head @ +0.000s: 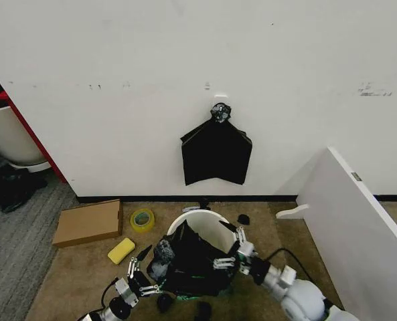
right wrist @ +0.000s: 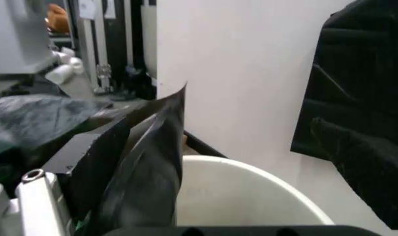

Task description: Place the garbage bag over the trash bin.

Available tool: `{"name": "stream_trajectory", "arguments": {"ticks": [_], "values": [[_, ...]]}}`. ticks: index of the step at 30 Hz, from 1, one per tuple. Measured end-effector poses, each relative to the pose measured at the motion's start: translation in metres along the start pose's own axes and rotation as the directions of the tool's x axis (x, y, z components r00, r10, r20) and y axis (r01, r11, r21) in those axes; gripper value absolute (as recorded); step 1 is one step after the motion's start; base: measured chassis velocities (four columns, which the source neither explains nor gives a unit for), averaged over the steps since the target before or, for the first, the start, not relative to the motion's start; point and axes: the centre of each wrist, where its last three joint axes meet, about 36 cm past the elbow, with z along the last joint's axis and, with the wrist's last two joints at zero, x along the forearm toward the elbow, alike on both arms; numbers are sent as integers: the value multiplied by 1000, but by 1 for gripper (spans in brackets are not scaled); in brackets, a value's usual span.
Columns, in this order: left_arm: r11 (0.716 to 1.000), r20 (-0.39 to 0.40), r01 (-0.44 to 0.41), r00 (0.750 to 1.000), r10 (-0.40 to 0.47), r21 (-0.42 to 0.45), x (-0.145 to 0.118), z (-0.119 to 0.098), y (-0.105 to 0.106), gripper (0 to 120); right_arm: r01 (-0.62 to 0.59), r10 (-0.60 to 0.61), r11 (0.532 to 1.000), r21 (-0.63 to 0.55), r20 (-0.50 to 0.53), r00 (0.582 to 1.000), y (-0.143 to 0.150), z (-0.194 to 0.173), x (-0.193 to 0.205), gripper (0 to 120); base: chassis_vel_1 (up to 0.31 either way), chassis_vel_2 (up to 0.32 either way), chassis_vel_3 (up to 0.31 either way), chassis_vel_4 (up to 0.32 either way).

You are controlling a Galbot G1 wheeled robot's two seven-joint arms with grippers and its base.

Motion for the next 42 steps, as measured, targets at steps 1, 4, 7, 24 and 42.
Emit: {"name": "stream_trajectory", "arguments": {"ticks": [1, 4, 7, 24, 42], "values": [[1000, 0, 0, 1000, 0, -4, 1, -1, 0, 100, 2, -2, 1000, -6, -16, 1000, 2, -4, -5, 100, 0, 0, 0, 0], [1000, 7, -4, 1000, 4, -15, -1, -2, 1, 100, 33, -35, 999, -32, -51, 998, 3, -9, -19, 100, 0, 0, 0, 0], [1000, 12, -6, 1000, 6, -19, -3, -3, 1, 100, 57, -59, 998, -38, -64, 996, 0, -5, -26, 100, 0, 0, 0, 0], [999, 8, -10, 1000, 10, -42, 2, -9, 10, 100, 94, -98, 994, -49, -105, 990, -28, 16, -32, 52, 0, 0, 0, 0], [999, 10, -9, 1000, 10, -50, 4, -10, 10, 100, 85, -87, 996, -16, -121, 989, -42, 22, -22, 0, 0, 0, 0, 0]]}}
